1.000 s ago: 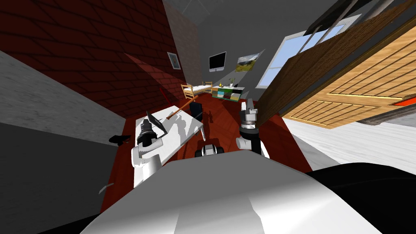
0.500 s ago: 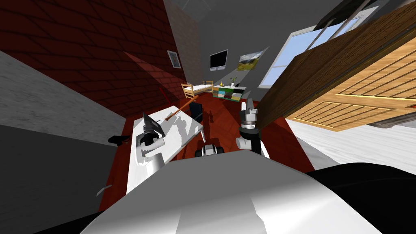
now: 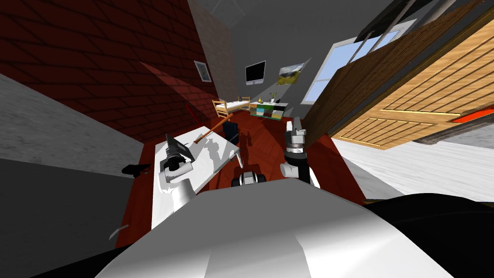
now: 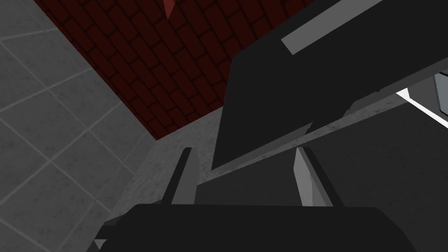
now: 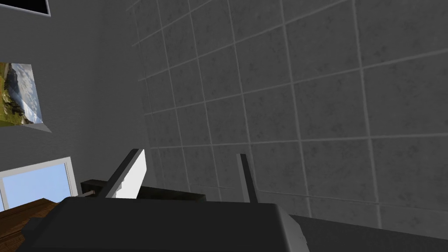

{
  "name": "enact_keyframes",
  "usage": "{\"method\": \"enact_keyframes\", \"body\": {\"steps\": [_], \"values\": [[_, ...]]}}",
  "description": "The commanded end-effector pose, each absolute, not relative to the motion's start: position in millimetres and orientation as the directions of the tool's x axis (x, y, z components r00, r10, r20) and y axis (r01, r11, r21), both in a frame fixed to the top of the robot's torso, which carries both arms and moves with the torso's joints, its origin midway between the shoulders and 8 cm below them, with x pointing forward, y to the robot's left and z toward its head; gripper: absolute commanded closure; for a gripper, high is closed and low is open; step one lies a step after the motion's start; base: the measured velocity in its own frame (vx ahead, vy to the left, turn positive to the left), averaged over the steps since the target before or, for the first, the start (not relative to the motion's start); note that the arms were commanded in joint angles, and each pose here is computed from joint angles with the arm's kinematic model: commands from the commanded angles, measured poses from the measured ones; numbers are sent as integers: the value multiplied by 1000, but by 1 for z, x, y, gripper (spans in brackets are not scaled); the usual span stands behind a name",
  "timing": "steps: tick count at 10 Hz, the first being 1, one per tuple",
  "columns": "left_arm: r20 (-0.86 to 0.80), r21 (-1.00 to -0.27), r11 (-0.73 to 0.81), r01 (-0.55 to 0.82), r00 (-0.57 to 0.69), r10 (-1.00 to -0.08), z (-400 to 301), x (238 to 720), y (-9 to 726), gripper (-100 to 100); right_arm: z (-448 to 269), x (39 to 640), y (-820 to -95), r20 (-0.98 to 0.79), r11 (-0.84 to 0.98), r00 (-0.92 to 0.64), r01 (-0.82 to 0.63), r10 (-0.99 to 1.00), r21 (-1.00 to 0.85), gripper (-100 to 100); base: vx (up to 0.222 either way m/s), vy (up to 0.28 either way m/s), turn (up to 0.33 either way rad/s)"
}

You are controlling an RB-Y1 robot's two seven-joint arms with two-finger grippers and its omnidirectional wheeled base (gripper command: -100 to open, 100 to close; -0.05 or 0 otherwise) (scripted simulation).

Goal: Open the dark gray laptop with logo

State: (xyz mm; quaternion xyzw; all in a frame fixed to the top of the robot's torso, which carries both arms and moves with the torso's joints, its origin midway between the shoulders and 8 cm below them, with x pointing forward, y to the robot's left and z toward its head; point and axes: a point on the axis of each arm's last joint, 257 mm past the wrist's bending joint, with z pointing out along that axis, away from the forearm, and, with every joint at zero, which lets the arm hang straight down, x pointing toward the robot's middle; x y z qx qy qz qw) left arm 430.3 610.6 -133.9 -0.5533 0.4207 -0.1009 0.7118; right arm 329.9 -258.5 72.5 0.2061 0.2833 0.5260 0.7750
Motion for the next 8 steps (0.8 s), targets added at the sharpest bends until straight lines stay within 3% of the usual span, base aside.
{"method": "enact_keyframes", "body": {"steps": [1,8], "values": [[-456,-889,339,-306,652,-606,-136,430,632,100,72,330,-259,-222,362,286,-699,932,617,0,-90,-1,-52],[-393,-919,276,-281,691,-607,-148,433,667,100,72,330,-259,-222,362,286,-698,932,617,0,-59,-5,-48]]}}
